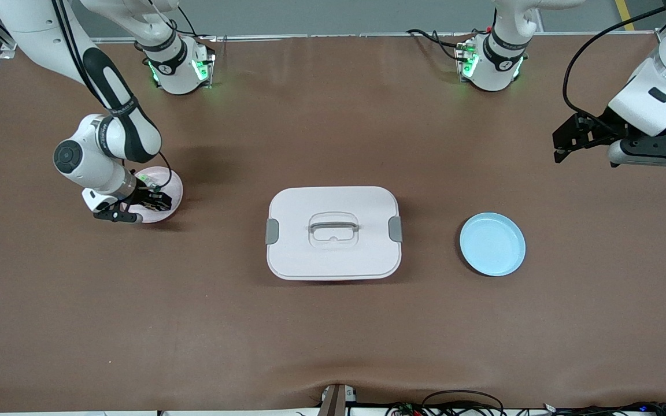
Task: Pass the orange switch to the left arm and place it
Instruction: 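Lift the switch with the right gripper and carry it over the box, then hold the switch with the right gripper while the left gripper grasps it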
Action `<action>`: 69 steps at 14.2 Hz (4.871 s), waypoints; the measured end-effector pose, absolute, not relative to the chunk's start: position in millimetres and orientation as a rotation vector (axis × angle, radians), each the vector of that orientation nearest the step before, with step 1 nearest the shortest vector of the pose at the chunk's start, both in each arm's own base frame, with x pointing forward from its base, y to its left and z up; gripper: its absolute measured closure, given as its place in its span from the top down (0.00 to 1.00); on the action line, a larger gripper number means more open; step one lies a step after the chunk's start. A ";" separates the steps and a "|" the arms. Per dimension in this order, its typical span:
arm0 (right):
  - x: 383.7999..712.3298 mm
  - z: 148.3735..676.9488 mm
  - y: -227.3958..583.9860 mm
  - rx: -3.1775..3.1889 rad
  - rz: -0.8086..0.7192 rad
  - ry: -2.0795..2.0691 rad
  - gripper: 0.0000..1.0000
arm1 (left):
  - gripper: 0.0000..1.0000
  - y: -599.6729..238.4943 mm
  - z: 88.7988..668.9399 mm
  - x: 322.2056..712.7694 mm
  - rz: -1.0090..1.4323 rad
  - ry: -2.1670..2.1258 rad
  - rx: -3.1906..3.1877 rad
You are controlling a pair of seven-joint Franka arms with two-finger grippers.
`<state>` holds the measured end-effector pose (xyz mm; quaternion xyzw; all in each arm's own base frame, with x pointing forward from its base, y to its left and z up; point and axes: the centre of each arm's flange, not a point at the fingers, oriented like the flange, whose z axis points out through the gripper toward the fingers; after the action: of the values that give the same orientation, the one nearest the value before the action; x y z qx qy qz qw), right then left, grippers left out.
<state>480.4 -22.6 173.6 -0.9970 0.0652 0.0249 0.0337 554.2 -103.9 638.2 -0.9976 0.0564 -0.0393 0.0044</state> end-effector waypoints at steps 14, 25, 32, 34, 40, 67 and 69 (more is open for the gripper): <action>550.5 332.3 52.1 -2.738 0.473 0.834 0.73 | 1.00 -105.6 638.1 553.9 -0.123 0.181 -3.125; 568.2 501.3 301.6 -2.308 0.577 1.414 0.73 | 1.00 -113.4 638.2 552.4 -0.123 0.198 -3.125; 569.9 539.7 416.7 -2.071 0.593 1.647 0.73 | 1.00 -161.7 625.0 551.5 -0.120 0.326 -3.124; 564.7 543.7 447.2 -2.043 0.599 1.655 0.73 | 1.00 -179.4 616.2 552.1 -0.108 0.365 -3.125; 555.9 520.2 519.8 -2.014 0.637 1.694 0.73 | 1.00 -216.5 603.3 544.9 0.004 0.341 -3.308; 551.8 549.0 532.5 -1.909 0.639 1.735 0.73 | 0.79 -296.0 534.8 525.2 -0.119 -0.172 -3.894; 552.7 550.6 532.6 -1.896 0.637 1.742 0.73 | 0.56 -297.2 535.7 525.8 -0.120 -0.180 -3.903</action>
<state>552.7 532.6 550.6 -0.6936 0.6371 0.2331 0.2423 525.8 -297.2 535.7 -0.9259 -0.0426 -0.0286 -0.3743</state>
